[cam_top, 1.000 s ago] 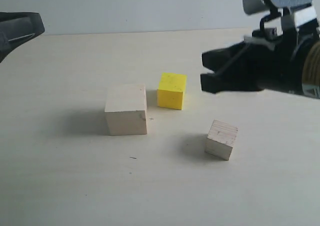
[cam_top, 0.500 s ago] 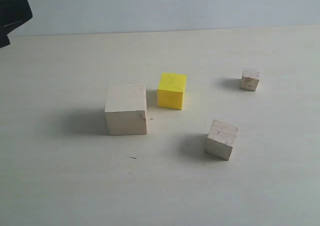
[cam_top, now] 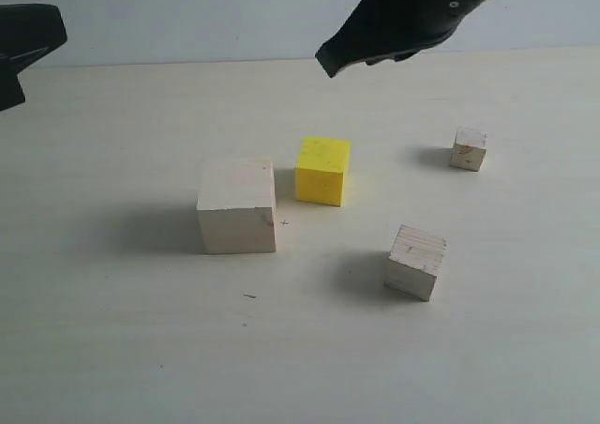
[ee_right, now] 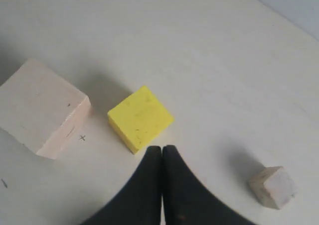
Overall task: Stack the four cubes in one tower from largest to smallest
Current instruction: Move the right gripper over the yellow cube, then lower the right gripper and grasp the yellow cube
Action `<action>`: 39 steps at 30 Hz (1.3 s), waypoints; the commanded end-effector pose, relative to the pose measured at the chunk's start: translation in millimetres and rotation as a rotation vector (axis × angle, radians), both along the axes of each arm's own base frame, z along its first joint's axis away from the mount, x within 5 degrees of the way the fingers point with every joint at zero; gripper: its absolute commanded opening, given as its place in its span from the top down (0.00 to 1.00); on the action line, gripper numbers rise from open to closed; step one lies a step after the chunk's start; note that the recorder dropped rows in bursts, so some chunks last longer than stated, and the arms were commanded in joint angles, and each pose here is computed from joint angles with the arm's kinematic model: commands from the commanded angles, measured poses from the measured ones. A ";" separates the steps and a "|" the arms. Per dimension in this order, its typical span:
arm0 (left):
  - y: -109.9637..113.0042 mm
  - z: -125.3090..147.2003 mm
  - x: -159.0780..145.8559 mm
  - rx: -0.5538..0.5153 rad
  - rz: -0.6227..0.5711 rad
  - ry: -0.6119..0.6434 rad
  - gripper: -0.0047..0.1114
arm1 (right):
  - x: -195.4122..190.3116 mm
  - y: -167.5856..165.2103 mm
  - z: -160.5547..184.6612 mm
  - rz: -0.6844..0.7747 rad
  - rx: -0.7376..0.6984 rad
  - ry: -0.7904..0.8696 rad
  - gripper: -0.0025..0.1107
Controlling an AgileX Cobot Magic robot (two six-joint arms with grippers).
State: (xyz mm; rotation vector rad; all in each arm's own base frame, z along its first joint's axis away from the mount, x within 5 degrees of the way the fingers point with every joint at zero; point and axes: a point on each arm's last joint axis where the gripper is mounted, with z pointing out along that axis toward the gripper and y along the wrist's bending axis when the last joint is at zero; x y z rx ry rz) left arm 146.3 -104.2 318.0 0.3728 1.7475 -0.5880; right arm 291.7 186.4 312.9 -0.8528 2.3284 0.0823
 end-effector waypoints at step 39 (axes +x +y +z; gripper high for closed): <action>0.2 2.8 -26.5 -0.012 -0.159 0.056 0.96 | 78.0 5.9 -84.9 0.489 -0.005 0.188 0.28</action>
